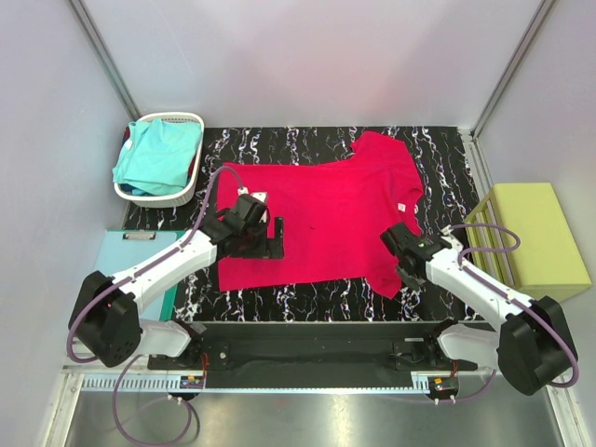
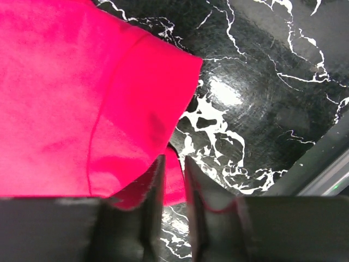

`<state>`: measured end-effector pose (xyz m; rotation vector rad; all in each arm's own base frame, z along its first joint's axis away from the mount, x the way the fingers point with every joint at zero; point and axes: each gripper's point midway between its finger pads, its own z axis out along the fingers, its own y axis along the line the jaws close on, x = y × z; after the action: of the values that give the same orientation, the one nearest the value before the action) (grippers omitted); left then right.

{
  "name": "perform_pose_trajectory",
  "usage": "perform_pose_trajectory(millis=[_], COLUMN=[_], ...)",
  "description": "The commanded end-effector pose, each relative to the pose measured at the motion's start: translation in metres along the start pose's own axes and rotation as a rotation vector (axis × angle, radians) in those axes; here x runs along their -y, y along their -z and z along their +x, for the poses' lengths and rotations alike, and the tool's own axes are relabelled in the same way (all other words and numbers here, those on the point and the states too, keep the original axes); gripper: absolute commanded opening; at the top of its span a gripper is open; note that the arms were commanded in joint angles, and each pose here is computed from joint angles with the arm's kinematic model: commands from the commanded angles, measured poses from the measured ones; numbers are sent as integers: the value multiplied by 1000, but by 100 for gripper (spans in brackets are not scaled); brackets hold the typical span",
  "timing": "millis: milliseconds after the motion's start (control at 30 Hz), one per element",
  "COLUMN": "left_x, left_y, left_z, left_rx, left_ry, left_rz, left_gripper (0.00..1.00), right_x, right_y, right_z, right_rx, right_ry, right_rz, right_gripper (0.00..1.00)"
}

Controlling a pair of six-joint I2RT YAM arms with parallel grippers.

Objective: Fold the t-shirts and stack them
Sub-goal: Flatten out the tshirt

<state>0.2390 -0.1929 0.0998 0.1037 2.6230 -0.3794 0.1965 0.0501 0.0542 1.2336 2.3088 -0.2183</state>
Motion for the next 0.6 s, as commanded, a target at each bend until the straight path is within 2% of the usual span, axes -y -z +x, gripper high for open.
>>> perform_pose_trajectory(millis=[0,133,233,400,567], left_x=[4,4,3,2,-2], left_y=[3,3,4,12,7], left_z=[-1,8,12,15,26], left_rx=[27,20,23,44,20], left_ry=[38,65,68,86,99], left_rz=[12,7,1,4,-8], left_gripper=[99,99,99,99,99], right_x=[11,13,12,-6,-7], right_y=[-3,-11,-14,3,-1], right_z=[-4,5,6,-11,-15], right_rx=[38,18,20,55,83], right_ry=[50,59,85,83,96], right_rz=[23,27,38,-55,-31], right_gripper=[32,33,38,51,58])
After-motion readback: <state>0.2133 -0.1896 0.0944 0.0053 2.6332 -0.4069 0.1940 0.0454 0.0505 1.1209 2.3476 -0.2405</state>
